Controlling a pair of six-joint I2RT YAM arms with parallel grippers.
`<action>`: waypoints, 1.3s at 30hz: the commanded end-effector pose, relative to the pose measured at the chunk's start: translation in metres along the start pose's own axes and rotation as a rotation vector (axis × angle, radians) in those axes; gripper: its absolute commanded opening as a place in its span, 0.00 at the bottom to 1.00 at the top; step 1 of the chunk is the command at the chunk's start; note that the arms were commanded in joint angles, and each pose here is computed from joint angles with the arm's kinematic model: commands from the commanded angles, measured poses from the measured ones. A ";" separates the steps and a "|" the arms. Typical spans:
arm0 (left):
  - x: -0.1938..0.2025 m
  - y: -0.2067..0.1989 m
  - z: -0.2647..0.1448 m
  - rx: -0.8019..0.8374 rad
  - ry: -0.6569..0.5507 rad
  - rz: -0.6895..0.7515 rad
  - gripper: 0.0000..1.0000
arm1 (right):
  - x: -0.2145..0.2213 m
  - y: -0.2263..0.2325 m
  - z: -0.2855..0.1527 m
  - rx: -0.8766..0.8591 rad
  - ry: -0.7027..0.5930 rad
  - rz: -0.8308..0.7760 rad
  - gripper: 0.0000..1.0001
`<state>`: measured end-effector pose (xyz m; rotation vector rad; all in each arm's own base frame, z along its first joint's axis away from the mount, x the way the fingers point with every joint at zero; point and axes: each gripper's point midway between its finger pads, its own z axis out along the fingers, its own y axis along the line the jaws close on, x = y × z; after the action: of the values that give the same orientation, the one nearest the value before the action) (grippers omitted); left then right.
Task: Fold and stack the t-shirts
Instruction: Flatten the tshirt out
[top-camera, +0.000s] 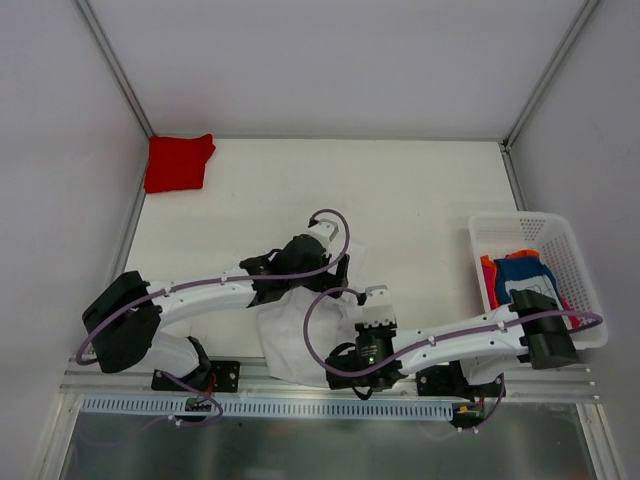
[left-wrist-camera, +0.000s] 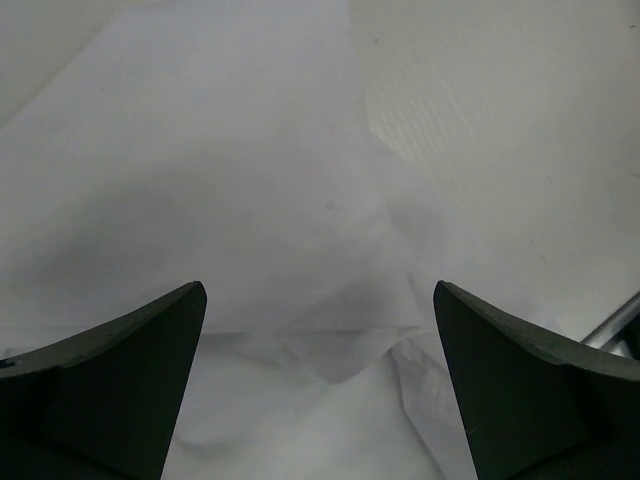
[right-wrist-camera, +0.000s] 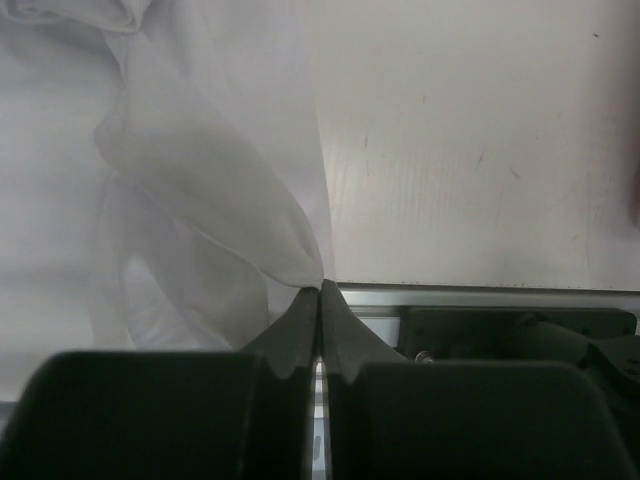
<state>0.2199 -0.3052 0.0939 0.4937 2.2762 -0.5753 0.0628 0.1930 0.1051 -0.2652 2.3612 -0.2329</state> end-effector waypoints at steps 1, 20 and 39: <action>-0.041 -0.047 -0.004 0.181 -0.117 -0.065 0.99 | -0.003 -0.020 -0.001 0.020 -0.011 0.048 0.01; -0.019 -0.078 -0.030 0.136 -0.040 -0.209 0.99 | -0.005 -0.022 0.002 0.061 -0.028 0.028 0.00; 0.091 -0.012 -0.029 -0.292 -0.013 -0.138 0.97 | -0.001 -0.036 0.004 0.077 -0.023 0.048 0.01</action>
<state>0.1324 -0.2902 0.0593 0.2372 2.3802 -0.4143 0.0664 0.1734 0.0996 -0.1839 2.3514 -0.2604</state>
